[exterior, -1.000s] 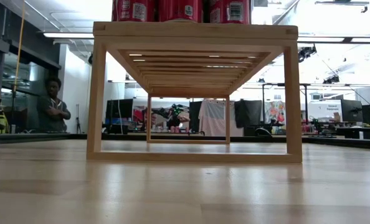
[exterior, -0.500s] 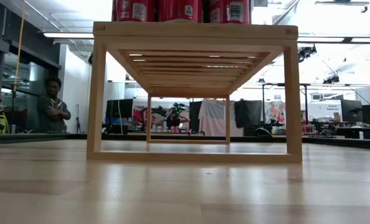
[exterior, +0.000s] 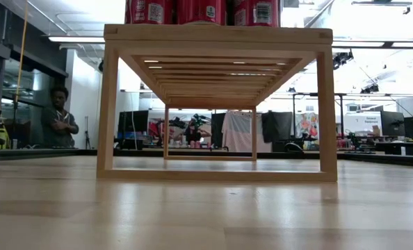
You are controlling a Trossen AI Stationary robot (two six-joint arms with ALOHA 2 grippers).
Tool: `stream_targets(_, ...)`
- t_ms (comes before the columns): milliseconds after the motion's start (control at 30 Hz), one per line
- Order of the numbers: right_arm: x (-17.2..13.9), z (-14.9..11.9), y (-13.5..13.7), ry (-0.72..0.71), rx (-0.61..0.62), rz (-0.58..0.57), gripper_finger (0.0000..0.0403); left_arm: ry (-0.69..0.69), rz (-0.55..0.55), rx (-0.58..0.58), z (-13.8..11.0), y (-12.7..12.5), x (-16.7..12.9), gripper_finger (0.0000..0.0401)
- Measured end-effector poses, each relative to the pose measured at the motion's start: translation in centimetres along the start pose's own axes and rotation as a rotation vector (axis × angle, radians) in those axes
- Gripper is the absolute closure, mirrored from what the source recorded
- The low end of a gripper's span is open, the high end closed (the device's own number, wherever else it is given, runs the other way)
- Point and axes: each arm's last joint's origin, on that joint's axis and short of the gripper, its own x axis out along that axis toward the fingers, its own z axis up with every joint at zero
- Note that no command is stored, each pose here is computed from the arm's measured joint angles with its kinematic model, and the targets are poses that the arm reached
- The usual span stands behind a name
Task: Place canned beverage on shelf
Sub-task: Put the red-silver soda can on the shelf aligned with the other red-silver soda cans
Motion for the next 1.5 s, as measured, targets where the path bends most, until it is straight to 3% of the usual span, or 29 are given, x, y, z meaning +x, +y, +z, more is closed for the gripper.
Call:
stream_targets(200, 0.0, 0.2, -0.1, -0.014, 0.024, -0.018, 0.0037, 0.017, 0.035, 0.012, -0.1, 0.2, -0.1, 0.0152)
stream_targets(400, -2.0, 0.2, -1.0, 0.004, 0.052, -0.057, 0.0031, 0.063, 0.15, 0.031, 0.1, 1.0, -2.0, 0.0152)
stream_targets(567, -4.8, -0.7, -1.9, 0.131, 0.103, -0.068, 0.0029, 0.101, 0.234, 0.006, 0.3, 1.5, -4.5, 0.0152)
stream_targets(700, -7.1, -2.0, -2.1, 0.276, 0.157, -0.077, 0.0028, 0.083, 0.236, -0.069, -1.3, 1.1, -5.9, 0.0152)
stream_targets(800, -7.8, -2.7, -2.0, 0.355, 0.183, -0.071, 0.0028, -0.035, 0.222, -0.144, -3.1, 0.7, -6.2, 0.0152)
stream_targets(1000, -7.9, -2.6, -1.7, 0.354, 0.168, -0.059, 0.0027, -0.468, 0.167, -0.337, -7.1, 0.0, -5.6, 0.0152)
stream_targets(1133, -7.1, -2.3, -1.8, 0.306, 0.146, -0.048, 0.0027, -0.735, 0.144, -0.475, -8.1, -0.1, -5.2, 0.0152)
stream_targets(1300, -3.9, -4.1, -1.5, 0.202, 0.14, -0.003, 0.0027, -0.934, 0.12, -0.563, -8.0, -0.5, -3.8, 0.0152)
stream_targets(1367, -2.1, -5.0, -1.5, 0.081, 0.156, -0.01, 0.0027, -0.974, 0.129, -0.587, -7.9, -0.7, -3.2, 0.0152)
stream_targets(1500, 0.4, -5.2, -1.5, -0.358, 0.242, -0.004, 0.0027, -0.963, 0.175, -0.634, -8.2, -1.0, -1.3, 0.0152)
